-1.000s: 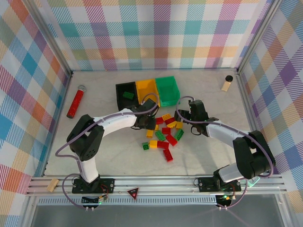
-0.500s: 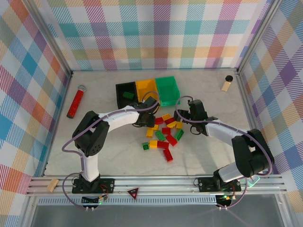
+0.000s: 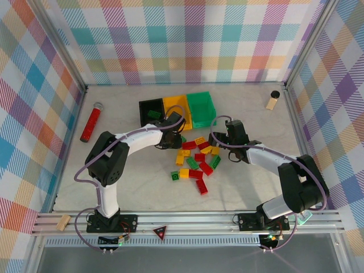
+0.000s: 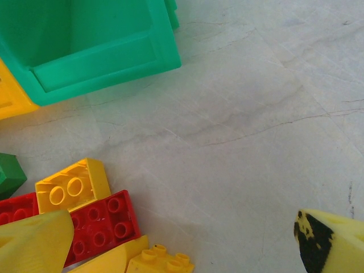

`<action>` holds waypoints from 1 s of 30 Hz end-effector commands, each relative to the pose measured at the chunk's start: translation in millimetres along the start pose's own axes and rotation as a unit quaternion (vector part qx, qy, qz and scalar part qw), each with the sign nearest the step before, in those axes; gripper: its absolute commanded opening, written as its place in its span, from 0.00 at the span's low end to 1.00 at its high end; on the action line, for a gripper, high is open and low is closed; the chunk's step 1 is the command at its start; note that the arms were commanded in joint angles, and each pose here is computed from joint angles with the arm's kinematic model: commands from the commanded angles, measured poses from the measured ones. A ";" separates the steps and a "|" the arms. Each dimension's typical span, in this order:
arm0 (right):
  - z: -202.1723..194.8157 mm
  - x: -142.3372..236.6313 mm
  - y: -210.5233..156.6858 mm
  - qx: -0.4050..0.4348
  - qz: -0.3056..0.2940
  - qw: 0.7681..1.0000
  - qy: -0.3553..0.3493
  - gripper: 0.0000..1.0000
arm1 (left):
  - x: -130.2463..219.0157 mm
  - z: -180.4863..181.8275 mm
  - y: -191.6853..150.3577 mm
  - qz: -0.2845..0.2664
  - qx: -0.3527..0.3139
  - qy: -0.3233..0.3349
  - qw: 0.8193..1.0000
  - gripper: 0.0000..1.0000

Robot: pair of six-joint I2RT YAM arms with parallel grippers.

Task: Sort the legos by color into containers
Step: Pick up the lego from the center of the table, then place the lego in the container.

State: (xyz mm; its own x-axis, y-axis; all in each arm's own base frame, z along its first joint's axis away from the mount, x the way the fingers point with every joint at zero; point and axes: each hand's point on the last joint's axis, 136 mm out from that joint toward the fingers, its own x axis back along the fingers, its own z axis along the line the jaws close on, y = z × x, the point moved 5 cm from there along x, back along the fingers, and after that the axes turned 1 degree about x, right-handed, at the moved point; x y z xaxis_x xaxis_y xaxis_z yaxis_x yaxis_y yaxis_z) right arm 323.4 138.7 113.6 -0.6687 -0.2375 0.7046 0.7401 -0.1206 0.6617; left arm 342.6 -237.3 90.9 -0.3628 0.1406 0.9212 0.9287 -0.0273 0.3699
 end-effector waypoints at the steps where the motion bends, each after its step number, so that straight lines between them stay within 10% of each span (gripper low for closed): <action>1: 7.1 0.3 8.3 0.000 -0.005 1.000 0.008 0.99 | -3.4 1.7 -3.5 0.010 0.004 -0.006 1.000 0.26; 26: 10.7 -1.1 7.6 0.004 -0.002 1.000 0.011 0.99 | 88.5 74.5 85.2 -0.118 0.054 0.022 0.991 0.26; 30: 11.9 -1.6 8.4 0.007 -0.002 1.000 0.012 0.99 | 89.2 83.5 95.1 -0.126 0.073 0.017 0.989 0.50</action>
State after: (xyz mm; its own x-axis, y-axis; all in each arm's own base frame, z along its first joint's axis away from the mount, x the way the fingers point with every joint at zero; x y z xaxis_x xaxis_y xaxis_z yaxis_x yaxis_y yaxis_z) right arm 325.0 142.4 114.3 -0.6674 -0.2433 0.7038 0.7403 -0.1145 0.6624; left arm 399.8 -145.3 191.8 -0.5809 0.0719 0.8108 0.8108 0.1391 0.5686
